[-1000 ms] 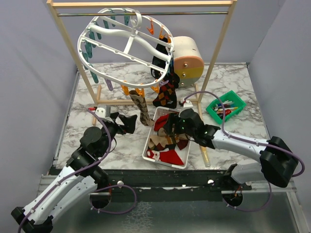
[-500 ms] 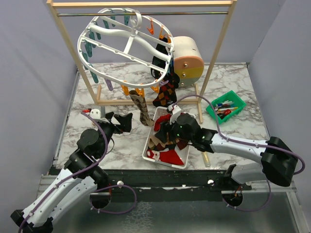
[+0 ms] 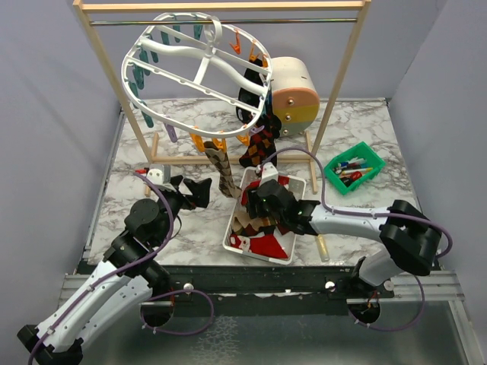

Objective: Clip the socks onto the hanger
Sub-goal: Pick up the sock from the bin.

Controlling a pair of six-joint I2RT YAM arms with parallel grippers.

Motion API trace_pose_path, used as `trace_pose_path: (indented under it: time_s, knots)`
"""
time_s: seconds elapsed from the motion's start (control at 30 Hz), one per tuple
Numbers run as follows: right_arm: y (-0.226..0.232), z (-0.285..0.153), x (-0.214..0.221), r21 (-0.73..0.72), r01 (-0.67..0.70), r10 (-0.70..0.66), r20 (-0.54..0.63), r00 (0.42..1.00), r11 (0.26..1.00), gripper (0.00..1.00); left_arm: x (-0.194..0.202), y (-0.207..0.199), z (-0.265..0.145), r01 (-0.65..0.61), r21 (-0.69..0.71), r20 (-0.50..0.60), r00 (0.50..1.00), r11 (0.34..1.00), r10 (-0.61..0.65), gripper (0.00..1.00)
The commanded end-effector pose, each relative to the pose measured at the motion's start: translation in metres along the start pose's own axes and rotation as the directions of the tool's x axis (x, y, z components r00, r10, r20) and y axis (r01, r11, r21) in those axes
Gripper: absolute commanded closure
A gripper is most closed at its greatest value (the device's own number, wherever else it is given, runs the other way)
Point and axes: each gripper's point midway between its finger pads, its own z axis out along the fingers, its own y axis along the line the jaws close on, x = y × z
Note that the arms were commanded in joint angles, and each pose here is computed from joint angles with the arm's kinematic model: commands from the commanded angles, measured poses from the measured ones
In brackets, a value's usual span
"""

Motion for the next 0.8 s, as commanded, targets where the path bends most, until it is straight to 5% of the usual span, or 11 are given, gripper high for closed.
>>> trace_pose_path:
  time_s: [0.0,0.43,0.63,0.77]
  knots:
    - [-0.006,0.009,-0.006,0.069,0.007,-0.007,-0.006,1.0,0.998,0.38,-0.003,-0.001,0.0,-0.003,0.002,0.007,1.0,1.0,0.003,0.03]
    - [-0.017,0.016,0.022,0.125,0.068,-0.052,-0.123,0.991,0.99,0.65,-0.003,0.0,-0.001,-0.001,-0.001,0.008,1.0,1.0,0.001,0.02]
    - [-0.004,-0.028,-0.025,0.011,-0.022,0.022,0.033,0.999,1.0,0.99,-0.005,0.003,-0.003,0.001,-0.013,0.015,1.0,1.0,-0.001,0.02]
    - [0.004,-0.067,-0.058,-0.083,-0.052,0.062,0.115,0.991,0.995,0.99,-0.003,0.002,-0.002,0.001,-0.01,0.012,1.0,1.0,-0.001,0.02]
